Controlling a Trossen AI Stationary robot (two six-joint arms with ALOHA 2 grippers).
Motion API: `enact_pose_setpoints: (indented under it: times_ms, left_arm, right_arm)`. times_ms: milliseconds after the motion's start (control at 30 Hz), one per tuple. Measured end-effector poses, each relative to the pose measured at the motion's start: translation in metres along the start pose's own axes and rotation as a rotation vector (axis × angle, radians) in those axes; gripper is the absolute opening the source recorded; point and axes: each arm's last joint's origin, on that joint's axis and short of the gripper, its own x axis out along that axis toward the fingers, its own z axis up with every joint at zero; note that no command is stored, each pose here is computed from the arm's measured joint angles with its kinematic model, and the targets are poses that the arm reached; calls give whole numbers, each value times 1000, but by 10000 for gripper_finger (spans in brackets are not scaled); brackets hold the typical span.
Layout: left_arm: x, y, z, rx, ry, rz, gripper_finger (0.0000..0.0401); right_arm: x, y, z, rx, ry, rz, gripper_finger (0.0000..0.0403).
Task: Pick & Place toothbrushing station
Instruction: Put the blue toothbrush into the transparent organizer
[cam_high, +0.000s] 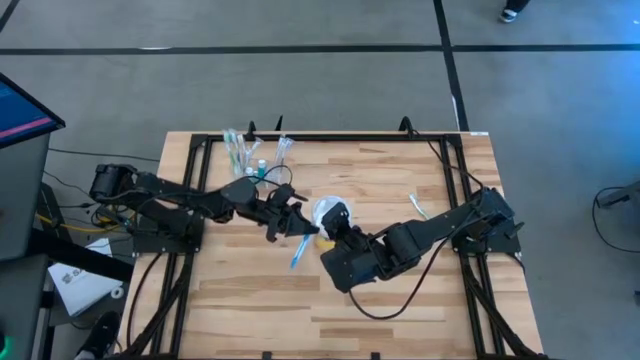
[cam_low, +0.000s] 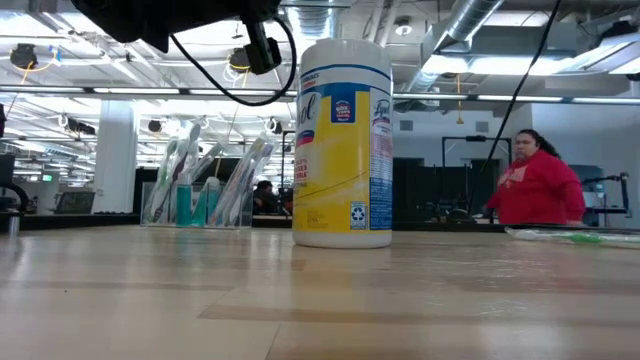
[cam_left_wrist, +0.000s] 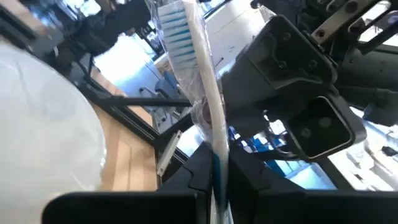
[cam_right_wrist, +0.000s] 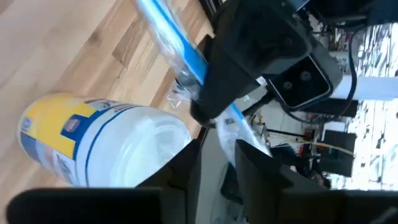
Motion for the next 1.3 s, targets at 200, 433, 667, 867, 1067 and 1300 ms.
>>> enact_pose_setpoints:
  times_ms: [200, 433, 667, 867, 1067, 1300]
  left_arm:
    - [-3, 5, 8, 44, -29, 21, 15]
    - [-6, 10, 15, 99, -55, 45, 15]
    - [-19, 10, 23, 155, -101, 64, 15]
    - [-57, 2, 20, 209, -212, 105, 15]
    - [-86, 1, 11, 284, -348, 213, 15]
    - [-98, 8, 7, 385, -445, 373, 15]
  right_arm:
    - [-3, 1, -7, 60, 31, 24, 102]
    - [-1, 3, -16, 163, 66, 112, 102]
    - [5, 2, -28, 256, 149, 159, 102]
    - [4, 0, -33, 312, 166, 183, 102]
    - [4, -1, -35, 354, 173, 183, 102]
    - [8, -5, -42, 427, 219, 189, 102]
